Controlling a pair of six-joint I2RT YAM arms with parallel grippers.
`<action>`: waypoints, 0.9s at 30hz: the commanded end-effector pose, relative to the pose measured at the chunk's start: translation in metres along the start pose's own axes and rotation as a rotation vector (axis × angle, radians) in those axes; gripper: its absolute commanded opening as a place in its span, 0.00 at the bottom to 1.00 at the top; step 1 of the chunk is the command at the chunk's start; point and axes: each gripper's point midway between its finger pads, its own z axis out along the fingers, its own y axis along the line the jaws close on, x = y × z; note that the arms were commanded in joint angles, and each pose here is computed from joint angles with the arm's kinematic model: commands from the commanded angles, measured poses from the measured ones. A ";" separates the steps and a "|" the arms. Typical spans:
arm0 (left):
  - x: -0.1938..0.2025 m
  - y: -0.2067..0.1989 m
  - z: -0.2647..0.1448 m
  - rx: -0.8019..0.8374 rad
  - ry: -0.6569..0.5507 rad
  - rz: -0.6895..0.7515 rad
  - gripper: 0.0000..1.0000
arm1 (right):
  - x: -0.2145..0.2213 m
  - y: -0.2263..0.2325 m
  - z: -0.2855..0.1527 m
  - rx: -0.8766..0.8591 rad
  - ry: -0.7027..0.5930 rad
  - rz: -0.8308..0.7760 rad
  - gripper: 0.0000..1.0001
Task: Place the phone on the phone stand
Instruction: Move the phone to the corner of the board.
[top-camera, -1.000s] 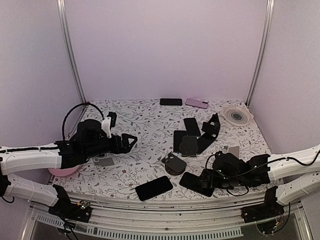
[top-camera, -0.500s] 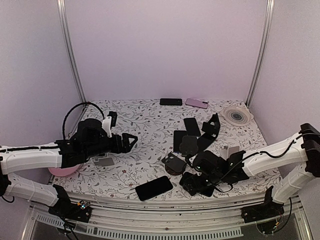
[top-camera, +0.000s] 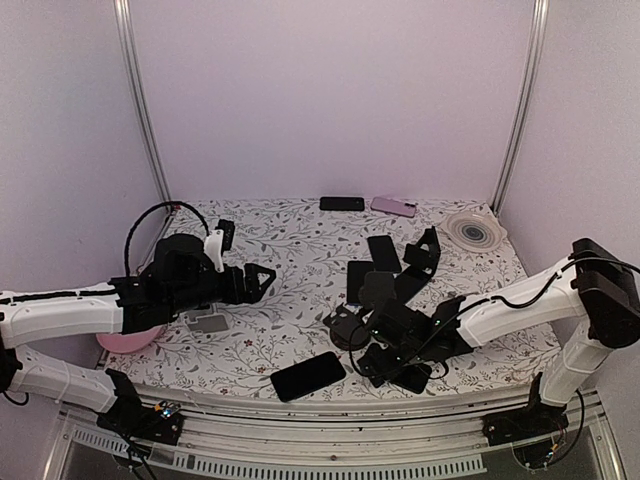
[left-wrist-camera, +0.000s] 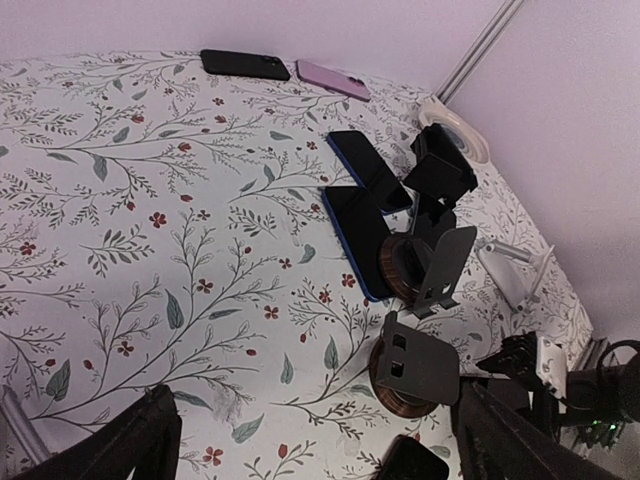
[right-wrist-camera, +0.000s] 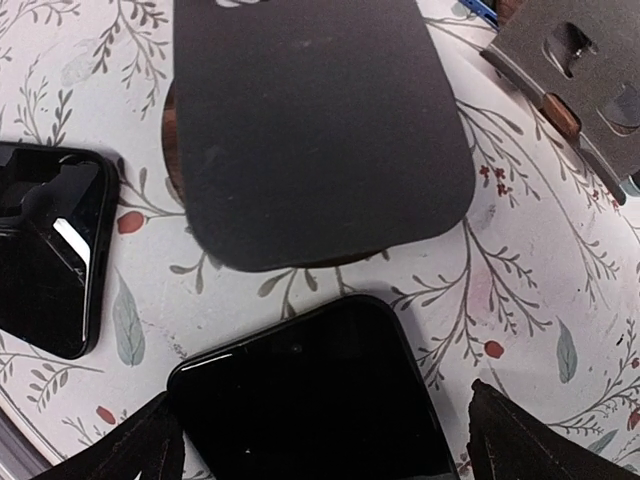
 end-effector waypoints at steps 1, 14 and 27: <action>-0.006 -0.011 0.000 0.024 -0.007 0.020 0.97 | 0.021 -0.037 0.014 0.094 0.106 0.064 0.99; -0.005 -0.009 0.000 0.019 -0.007 0.019 0.97 | 0.021 -0.071 0.015 0.065 0.122 0.275 0.96; -0.003 -0.007 -0.006 0.017 -0.012 0.010 0.97 | 0.038 -0.059 0.011 0.111 0.171 0.258 0.93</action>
